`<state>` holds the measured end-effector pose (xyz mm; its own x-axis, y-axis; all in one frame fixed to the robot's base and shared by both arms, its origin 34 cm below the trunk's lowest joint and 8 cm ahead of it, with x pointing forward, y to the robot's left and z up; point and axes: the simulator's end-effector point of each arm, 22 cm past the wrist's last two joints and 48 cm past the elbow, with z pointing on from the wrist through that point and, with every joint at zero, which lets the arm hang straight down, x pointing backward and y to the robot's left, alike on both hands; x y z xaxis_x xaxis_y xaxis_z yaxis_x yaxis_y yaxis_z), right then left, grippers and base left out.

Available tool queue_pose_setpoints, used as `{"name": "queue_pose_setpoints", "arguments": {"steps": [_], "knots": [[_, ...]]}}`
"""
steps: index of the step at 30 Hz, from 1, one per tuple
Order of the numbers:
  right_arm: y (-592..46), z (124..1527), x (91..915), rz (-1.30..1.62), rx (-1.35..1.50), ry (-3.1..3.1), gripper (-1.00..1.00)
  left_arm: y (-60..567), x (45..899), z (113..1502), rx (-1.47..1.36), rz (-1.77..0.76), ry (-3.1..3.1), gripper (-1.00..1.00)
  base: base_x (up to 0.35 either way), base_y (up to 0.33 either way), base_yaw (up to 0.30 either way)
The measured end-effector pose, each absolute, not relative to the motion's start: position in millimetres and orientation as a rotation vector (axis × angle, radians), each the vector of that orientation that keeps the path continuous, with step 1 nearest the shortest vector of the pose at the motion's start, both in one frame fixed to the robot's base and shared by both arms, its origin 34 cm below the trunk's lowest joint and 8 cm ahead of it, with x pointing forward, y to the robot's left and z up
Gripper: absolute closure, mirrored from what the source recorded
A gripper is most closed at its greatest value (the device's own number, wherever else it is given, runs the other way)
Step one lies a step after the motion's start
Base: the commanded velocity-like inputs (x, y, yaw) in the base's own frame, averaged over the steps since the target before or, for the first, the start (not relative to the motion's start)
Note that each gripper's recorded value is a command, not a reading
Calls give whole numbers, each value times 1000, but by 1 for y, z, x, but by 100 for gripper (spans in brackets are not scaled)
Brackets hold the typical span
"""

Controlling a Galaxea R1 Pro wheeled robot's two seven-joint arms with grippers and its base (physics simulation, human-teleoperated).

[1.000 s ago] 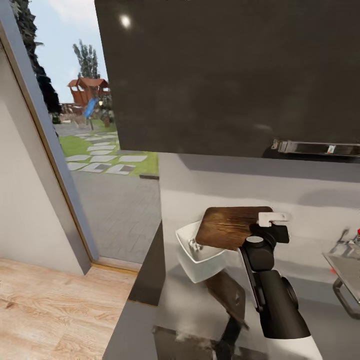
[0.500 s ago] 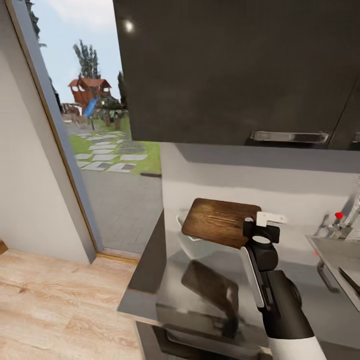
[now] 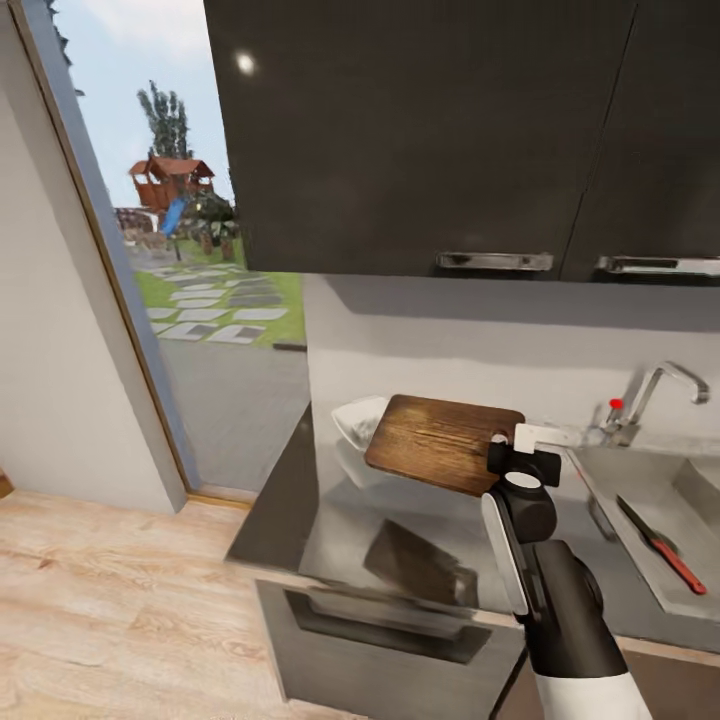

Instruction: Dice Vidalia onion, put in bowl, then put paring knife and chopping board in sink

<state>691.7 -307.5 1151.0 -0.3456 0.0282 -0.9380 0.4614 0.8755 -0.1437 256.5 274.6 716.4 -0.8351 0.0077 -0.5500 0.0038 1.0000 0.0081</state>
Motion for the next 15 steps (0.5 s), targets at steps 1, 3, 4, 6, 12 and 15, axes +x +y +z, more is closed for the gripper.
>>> {"name": "queue_pose_setpoints", "arguments": {"steps": [1, 3, 4, 6, 12, 15], "knots": [[-308, 1152, 691, -466, 364, 1883, 100, 275, 257, 717, 8, 9, 2558, -100, -245, -238, -210], [-308, 1153, 691, -466, 363, 1881, 100, 275, 257, 717, 8, 9, 2556, -100, -236, -242, -212], [-308, 1154, 691, -466, 363, 1879, 100, 275, 258, 717, 8, 9, 2555, -100, -224, -251, -213], [-308, 1155, 691, -466, 363, 1877, 100, 275, 258, 717, 8, 9, 2553, -100, -211, -259, -214], [-309, 1158, 690, -468, 363, 1873, 100, 275, 259, 718, 8, 9, 2550, -100, -139, -259, -92], [-310, 1157, 690, -471, 363, 1873, 100, 275, 258, 717, 8, 9, 2551, -100, 95, -202, -3]]}}
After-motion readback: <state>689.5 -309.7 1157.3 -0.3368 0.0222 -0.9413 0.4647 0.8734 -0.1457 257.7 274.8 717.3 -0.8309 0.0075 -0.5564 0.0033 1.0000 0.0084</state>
